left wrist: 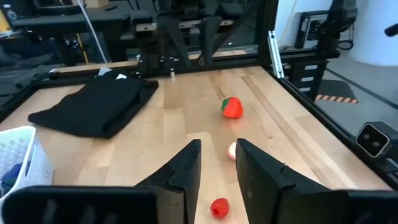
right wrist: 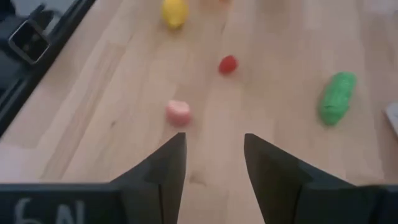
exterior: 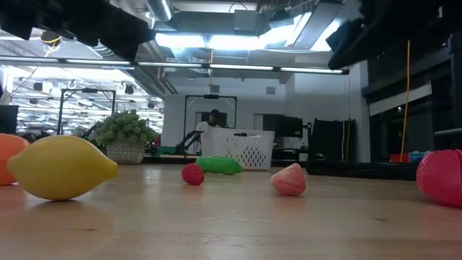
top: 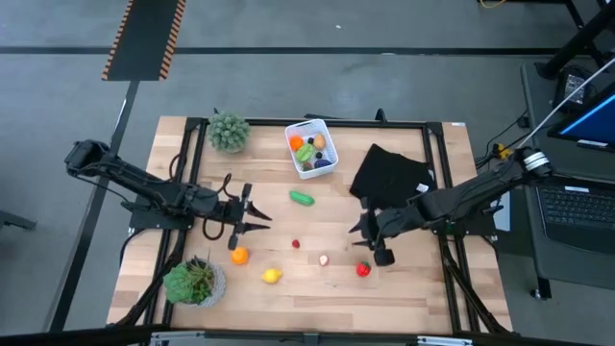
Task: Pick and placing Produce into tupperware
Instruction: Put the strawberry into the basket
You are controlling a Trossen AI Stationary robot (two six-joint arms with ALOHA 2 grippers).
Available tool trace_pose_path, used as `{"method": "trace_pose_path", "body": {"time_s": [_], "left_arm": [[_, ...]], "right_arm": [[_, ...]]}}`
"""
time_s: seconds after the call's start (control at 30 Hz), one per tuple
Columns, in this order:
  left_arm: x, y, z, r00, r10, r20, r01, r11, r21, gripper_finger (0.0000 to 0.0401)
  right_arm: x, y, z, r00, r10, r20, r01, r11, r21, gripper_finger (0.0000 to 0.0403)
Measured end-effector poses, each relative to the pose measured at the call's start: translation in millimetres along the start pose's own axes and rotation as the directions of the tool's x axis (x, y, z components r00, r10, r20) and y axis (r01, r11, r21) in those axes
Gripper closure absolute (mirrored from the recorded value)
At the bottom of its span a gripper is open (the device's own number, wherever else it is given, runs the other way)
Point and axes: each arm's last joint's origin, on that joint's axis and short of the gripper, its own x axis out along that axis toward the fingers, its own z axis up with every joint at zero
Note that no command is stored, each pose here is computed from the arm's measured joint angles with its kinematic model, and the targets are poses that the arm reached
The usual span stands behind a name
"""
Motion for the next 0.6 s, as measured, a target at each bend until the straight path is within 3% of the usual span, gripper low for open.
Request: {"method": "trace_pose_path", "body": {"time_s": [0.2, 0.5, 0.6], "left_arm": [[-1, -5, 0, 1.0, 0.013, 0.003, -0.013, 1.0, 0.006, 0.032], [-3, -16, 0, 0.999, -0.042, 0.004, 0.042, 0.999, 0.018, 0.0337], [-3, -17, 0, 0.999, -0.051, 0.005, 0.051, 0.999, 0.02, 0.0342]], "right_arm": [[15, 30, 30, 0.988, 0.041, -0.15, -0.054, 0.995, -0.081, 0.0238], [49, 69, 47, 0.936, 0.046, -0.349, -0.111, 0.979, -0.168, 0.0238], [54, 77, 53, 0.925, 0.054, -0.376, -0.118, 0.981, -0.151, 0.0238]]}}
